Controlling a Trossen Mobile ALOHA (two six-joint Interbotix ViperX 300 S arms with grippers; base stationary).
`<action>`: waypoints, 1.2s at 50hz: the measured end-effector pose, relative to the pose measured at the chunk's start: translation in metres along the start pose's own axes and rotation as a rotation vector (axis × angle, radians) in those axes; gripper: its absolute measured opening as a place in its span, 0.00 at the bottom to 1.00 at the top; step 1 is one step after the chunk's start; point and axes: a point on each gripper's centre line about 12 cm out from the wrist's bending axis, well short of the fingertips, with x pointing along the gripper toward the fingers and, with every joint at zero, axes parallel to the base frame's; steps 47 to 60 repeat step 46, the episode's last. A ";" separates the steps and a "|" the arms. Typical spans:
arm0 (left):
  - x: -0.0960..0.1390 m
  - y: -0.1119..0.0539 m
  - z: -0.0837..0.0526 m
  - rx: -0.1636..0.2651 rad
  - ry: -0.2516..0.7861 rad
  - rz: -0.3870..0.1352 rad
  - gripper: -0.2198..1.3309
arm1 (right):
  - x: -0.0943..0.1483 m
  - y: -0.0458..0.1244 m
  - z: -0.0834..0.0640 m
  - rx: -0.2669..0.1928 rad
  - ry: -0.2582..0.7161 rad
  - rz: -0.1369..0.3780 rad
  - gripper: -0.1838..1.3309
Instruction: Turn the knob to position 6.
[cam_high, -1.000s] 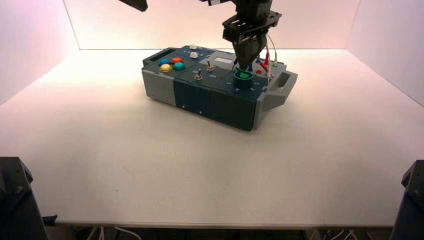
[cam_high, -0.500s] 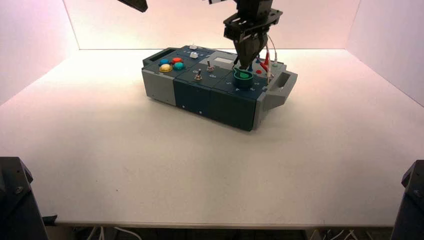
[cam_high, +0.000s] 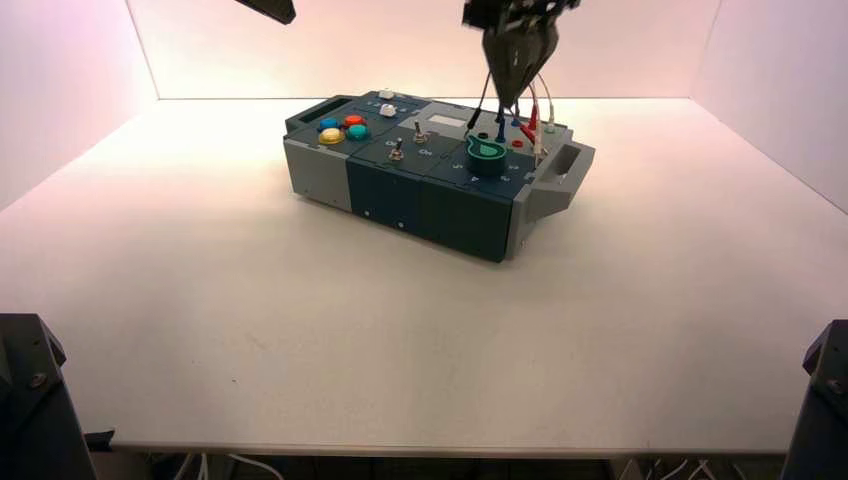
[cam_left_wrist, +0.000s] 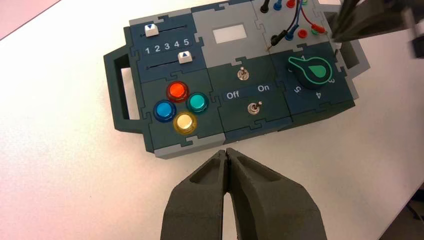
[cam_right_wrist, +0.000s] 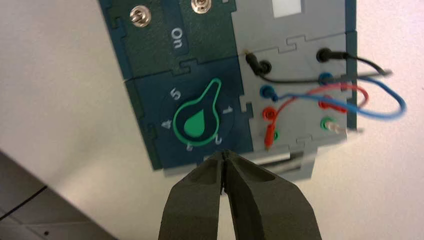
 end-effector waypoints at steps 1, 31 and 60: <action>0.000 0.000 0.000 0.000 0.001 -0.001 0.04 | -0.002 0.000 -0.001 0.000 -0.001 0.000 0.03; 0.010 0.003 -0.003 -0.010 0.023 -0.004 0.04 | 0.002 0.009 -0.019 0.005 -0.064 0.008 0.03; 0.012 0.003 -0.004 -0.012 0.029 -0.007 0.04 | 0.002 0.008 -0.018 0.006 -0.070 0.005 0.03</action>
